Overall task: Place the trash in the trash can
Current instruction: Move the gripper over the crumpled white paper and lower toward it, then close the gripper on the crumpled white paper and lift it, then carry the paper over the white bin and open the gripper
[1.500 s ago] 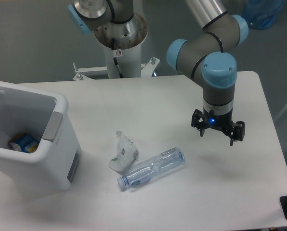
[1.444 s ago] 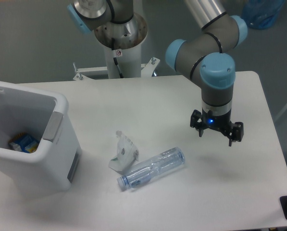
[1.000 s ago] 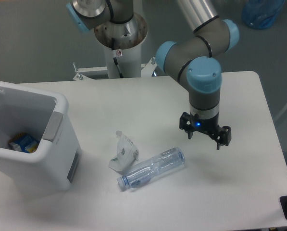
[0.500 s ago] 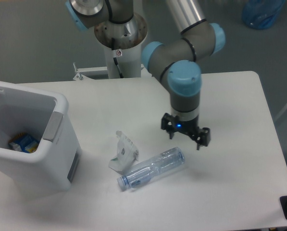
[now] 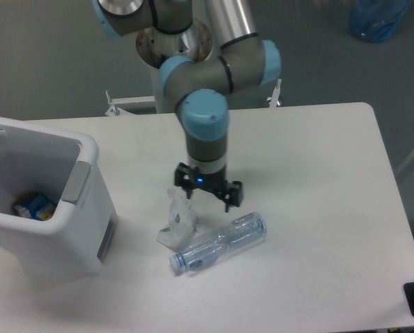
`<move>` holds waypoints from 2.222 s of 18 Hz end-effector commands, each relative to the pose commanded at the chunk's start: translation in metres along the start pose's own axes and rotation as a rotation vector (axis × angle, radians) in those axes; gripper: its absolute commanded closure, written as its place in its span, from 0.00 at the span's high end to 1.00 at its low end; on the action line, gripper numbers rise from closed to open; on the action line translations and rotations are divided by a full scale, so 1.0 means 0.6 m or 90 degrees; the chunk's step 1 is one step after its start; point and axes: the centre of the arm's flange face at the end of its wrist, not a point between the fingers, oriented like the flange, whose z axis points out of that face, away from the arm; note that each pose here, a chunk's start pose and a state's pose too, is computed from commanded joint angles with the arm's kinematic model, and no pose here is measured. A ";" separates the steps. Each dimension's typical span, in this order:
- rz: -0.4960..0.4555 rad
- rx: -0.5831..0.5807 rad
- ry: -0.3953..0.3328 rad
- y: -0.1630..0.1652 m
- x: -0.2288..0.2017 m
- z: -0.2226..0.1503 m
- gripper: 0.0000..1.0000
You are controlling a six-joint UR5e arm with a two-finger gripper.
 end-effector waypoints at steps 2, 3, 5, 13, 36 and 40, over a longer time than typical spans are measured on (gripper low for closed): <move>-0.033 -0.008 0.004 -0.009 0.019 0.020 1.00; -0.039 -0.012 0.006 -0.015 0.017 0.030 1.00; -0.041 -0.008 -0.003 -0.022 0.010 0.041 1.00; -0.051 -0.010 0.001 -0.036 0.012 0.057 0.00; -0.321 0.347 0.111 -0.050 -0.092 -0.306 0.00; -0.339 0.420 0.134 -0.055 -0.058 -0.412 0.00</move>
